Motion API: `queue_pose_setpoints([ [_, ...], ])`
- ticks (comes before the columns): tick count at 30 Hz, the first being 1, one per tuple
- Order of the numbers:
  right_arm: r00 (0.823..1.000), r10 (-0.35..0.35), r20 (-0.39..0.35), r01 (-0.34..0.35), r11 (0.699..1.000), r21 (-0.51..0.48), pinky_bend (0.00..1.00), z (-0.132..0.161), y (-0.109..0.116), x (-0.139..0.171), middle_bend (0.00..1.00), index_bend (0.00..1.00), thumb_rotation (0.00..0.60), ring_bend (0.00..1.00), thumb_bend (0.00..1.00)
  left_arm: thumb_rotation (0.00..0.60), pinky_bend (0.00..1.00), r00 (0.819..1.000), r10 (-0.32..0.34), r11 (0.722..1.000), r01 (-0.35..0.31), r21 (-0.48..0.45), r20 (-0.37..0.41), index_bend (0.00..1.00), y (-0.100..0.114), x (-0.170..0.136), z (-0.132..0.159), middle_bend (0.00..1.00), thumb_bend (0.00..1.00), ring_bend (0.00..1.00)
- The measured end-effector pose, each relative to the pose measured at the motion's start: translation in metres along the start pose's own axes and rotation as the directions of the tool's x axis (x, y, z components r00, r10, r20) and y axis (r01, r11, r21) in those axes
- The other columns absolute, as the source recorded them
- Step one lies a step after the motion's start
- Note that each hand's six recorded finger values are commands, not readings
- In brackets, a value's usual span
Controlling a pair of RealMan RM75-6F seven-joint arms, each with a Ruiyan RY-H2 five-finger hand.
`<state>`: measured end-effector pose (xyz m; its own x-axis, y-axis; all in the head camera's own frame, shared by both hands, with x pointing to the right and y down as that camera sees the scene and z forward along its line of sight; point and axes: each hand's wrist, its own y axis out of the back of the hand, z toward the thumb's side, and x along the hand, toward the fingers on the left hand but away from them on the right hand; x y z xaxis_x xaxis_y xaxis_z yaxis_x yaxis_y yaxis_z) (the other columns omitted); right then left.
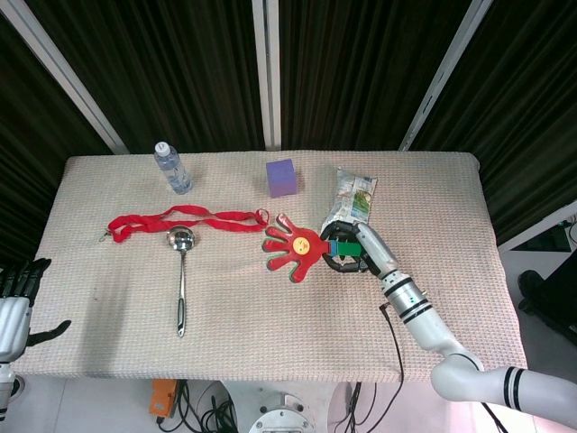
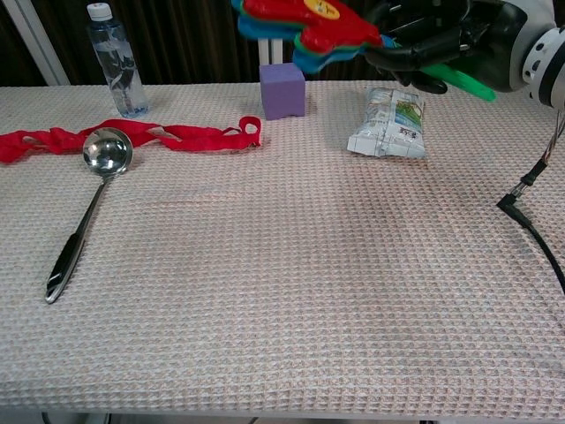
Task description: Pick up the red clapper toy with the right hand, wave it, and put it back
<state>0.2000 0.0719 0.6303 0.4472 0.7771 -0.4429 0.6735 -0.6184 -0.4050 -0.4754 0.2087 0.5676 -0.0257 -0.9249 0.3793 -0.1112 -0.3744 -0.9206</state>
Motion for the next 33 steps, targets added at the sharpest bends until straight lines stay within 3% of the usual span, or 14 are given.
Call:
queue_pose_setpoints([
  [2, 1.000, -0.002, 0.014, -0.001, 0.980, 0.201, 0.87, 0.002, 0.002, -0.001, 0.62, 0.98, 0.600, 0.68, 0.38, 0.600, 0.04, 1.000, 0.000, 1.000, 0.000, -0.001, 0.000, 0.07, 0.000, 0.000, 0.000, 0.07, 0.09, 0.00],
  [5, 0.999, -0.008, 0.042, -0.013, 0.882, 0.472, 0.87, 0.006, 0.006, -0.001, 0.62, 0.98, 0.600, 0.68, 0.38, 0.600, 0.04, 1.000, -0.001, 1.000, 0.001, -0.003, 0.000, 0.07, 0.000, 0.000, 0.000, 0.07, 0.09, 0.00],
  [6, 0.999, -0.010, 0.050, -0.020, 0.834, 0.551, 0.87, 0.008, 0.007, -0.001, 0.63, 0.98, 0.600, 0.69, 0.38, 0.600, 0.04, 1.000, -0.001, 1.000, 0.001, -0.003, 0.001, 0.07, 0.000, 0.000, 0.000, 0.07, 0.09, 0.00],
  [10, 0.998, -0.016, 0.064, -0.034, 0.705, 0.708, 0.87, 0.014, 0.011, -0.001, 0.62, 0.98, 0.600, 0.71, 0.38, 0.600, 0.04, 1.000, 0.001, 1.000, -0.001, -0.003, 0.000, 0.07, 0.000, 0.000, 0.000, 0.07, 0.09, 0.00],
  [13, 0.998, -0.025, 0.060, -0.028, 0.668, 0.743, 0.87, 0.019, 0.014, -0.001, 0.61, 0.97, 0.600, 0.71, 0.38, 0.600, 0.04, 1.000, 0.000, 1.000, 0.000, -0.002, 0.000, 0.07, 0.000, 0.000, 0.000, 0.07, 0.09, 0.00],
  [16, 0.998, -0.036, 0.047, -0.008, 0.702, 0.712, 0.87, 0.024, 0.016, -0.001, 0.61, 0.96, 0.600, 0.71, 0.37, 0.600, 0.04, 1.000, 0.001, 1.000, -0.001, -0.003, 0.000, 0.07, 0.000, 0.000, 0.000, 0.07, 0.09, 0.00],
  [20, 0.999, -0.046, 0.028, 0.023, 0.832, 0.554, 0.87, 0.029, 0.018, 0.000, 0.61, 0.96, 0.600, 0.71, 0.38, 0.600, 0.04, 1.000, 0.002, 1.000, -0.002, -0.003, 0.002, 0.07, 0.000, 0.001, 0.001, 0.07, 0.09, 0.00],
  [21, 0.999, -0.049, 0.021, 0.033, 0.880, 0.473, 0.87, 0.030, 0.019, 0.000, 0.61, 0.96, 0.600, 0.71, 0.40, 0.600, 0.04, 1.000, 0.002, 1.000, -0.002, -0.003, 0.002, 0.07, 0.000, 0.001, 0.001, 0.07, 0.09, 0.00],
  [24, 0.998, -0.061, 0.003, 0.059, 0.978, 0.198, 0.87, 0.031, 0.024, 0.001, 0.62, 0.96, 0.600, 0.71, 0.45, 0.600, 0.04, 1.000, 0.002, 1.000, -0.002, -0.003, 0.001, 0.07, 0.001, 0.000, 0.000, 0.07, 0.09, 0.00],
  [26, 0.997, -0.070, -0.009, 0.070, 0.997, -0.011, 0.87, 0.031, 0.027, 0.003, 0.62, 0.96, 0.600, 0.71, 0.45, 0.600, 0.04, 1.000, 0.003, 1.000, -0.003, -0.004, 0.001, 0.07, 0.001, 0.000, 0.000, 0.07, 0.09, 0.00],
  [28, 0.996, -0.083, -0.026, 0.073, 0.963, -0.261, 0.87, 0.031, 0.032, 0.004, 0.62, 0.96, 0.600, 0.71, 0.45, 0.600, 0.04, 1.000, 0.002, 1.000, -0.002, -0.005, 0.003, 0.07, 0.000, 0.001, 0.001, 0.07, 0.09, 0.00],
  [29, 0.996, -0.088, -0.033, 0.070, 0.930, -0.362, 0.87, 0.030, 0.035, 0.005, 0.62, 0.96, 0.600, 0.71, 0.45, 0.600, 0.04, 1.000, 0.002, 1.000, -0.002, -0.004, 0.004, 0.07, 0.000, 0.001, 0.001, 0.07, 0.09, 0.00],
  [32, 0.992, -0.106, -0.062, 0.041, 0.760, -0.649, 0.87, 0.032, 0.047, 0.003, 0.62, 0.96, 0.600, 0.71, 0.45, 0.600, 0.04, 1.000, 0.002, 1.000, -0.002, -0.004, 0.007, 0.07, 0.000, 0.001, 0.002, 0.07, 0.09, 0.00],
  [33, 0.991, -0.112, -0.073, 0.023, 0.679, -0.733, 0.87, 0.033, 0.052, 0.003, 0.62, 0.96, 0.600, 0.71, 0.45, 0.600, 0.04, 1.000, 0.003, 1.000, -0.003, -0.004, 0.007, 0.07, 0.000, 0.002, 0.002, 0.07, 0.09, 0.00],
])
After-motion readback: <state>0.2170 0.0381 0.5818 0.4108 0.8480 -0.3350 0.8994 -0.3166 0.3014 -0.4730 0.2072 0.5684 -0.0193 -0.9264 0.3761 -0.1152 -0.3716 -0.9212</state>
